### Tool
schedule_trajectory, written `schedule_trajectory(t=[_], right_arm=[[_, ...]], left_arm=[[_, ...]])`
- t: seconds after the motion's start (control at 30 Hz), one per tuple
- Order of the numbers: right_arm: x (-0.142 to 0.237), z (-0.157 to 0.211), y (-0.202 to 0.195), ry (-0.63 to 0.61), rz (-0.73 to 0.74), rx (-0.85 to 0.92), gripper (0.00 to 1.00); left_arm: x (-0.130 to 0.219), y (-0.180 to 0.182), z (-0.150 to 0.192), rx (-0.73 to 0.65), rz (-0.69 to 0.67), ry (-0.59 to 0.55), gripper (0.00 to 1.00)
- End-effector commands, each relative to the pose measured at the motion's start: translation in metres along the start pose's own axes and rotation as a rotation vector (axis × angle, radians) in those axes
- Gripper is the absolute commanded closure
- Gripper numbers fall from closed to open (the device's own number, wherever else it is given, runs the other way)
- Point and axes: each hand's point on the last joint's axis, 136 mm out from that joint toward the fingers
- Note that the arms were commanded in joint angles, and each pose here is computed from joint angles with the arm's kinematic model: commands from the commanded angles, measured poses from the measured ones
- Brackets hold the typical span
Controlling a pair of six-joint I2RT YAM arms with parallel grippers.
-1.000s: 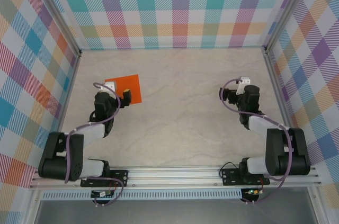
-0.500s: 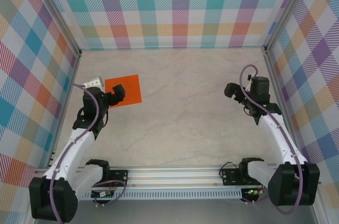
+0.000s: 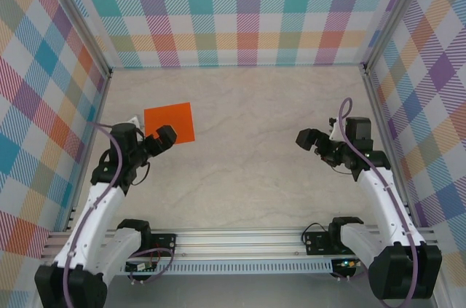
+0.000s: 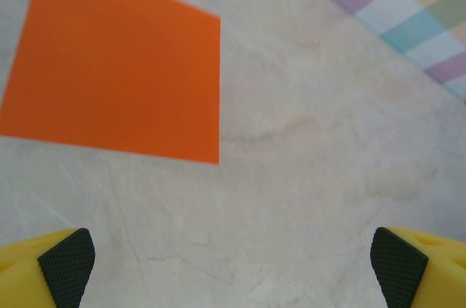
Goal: Fold a paper plane with a square sheet of paper (pick it up from the middle)
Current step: Move the square sheet of paper to the center of the table.
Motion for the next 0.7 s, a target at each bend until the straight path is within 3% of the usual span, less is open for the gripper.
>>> schedule_trajectory(t=[0.0,0.23,0.67], right_arm=[[-0.002,0.018,0.015,0.101,-0.1,0.016,0.0],[-0.016,0.024,0.006,0.168,-0.097,-0.009,0.0],[-0.052,0.02,0.008,0.265,-0.151,-0.024,0.0]], left_arm=[[-0.008,-0.007,0.015,0.018,0.024,0.152,0.0],[-0.049,0.001,0.004,0.015,-0.109,0.252,0.0],[-0.182,0.029,-0.017,0.061,-0.328,0.427,0.0]])
Point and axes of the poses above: each hand's point on the last joint's axis, 136 mm out from that joint toward the fingers, its own x axis back along the fingers, its own y axis along the line the jaws close on, z = x × y, and after that the axes turned 4 degrees about -x, right-handed
